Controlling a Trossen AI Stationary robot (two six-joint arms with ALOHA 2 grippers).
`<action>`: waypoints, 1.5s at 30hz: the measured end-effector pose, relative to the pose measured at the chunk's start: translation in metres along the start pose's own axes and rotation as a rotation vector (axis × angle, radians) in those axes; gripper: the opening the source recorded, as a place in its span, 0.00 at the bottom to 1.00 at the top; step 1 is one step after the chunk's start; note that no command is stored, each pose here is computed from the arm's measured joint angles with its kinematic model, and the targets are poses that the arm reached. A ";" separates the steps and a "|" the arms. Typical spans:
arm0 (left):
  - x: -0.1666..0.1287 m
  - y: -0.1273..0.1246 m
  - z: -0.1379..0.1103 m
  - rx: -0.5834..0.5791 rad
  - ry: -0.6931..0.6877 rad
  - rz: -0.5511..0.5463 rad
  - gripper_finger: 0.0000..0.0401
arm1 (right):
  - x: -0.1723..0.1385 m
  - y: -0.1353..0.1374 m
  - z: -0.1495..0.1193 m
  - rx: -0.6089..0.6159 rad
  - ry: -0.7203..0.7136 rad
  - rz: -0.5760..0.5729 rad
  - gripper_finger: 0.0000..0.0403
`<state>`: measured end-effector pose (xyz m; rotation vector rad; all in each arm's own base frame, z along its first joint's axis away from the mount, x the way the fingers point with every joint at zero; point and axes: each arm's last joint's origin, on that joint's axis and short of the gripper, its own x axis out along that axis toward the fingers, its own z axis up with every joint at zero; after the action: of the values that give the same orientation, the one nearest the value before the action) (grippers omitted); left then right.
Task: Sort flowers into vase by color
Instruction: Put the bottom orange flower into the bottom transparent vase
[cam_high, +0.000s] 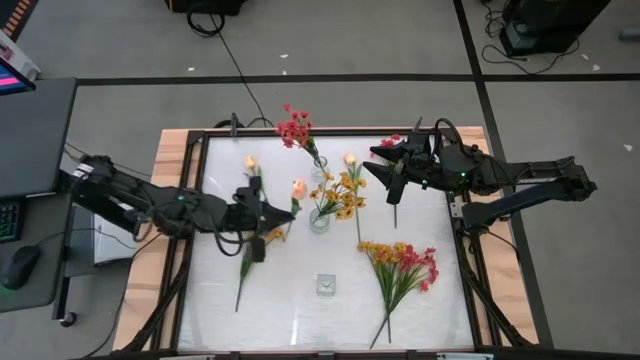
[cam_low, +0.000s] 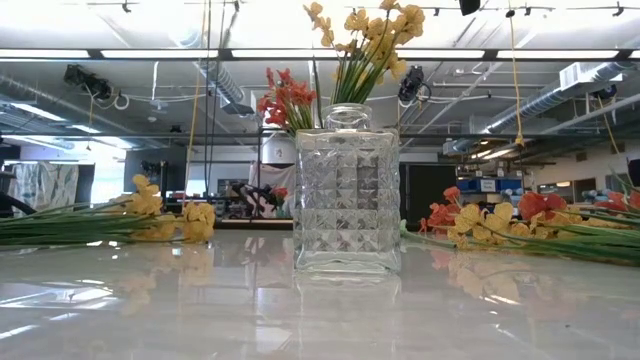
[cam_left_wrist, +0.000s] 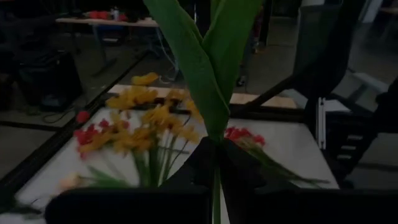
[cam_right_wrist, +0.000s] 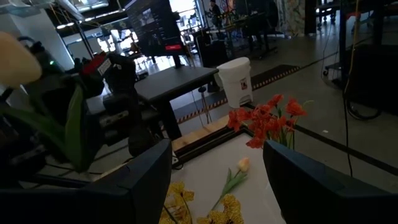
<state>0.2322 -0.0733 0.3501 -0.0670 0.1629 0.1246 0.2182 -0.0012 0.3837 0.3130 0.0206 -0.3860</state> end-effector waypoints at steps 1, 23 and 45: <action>0.004 -0.002 -0.001 -0.004 -0.006 -0.009 0.06 | 0.000 0.000 0.000 0.000 0.000 0.000 0.65; 0.071 -0.036 -0.038 -0.130 -0.006 -0.132 0.06 | 0.000 0.000 0.000 0.000 0.000 0.000 0.65; 0.091 -0.037 -0.040 -0.222 -0.112 -0.196 0.06 | 0.000 0.000 0.000 0.000 0.000 0.000 0.65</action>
<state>0.3193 -0.1019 0.2981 -0.2957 0.0294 -0.0501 0.2182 -0.0012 0.3836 0.3130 0.0210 -0.3861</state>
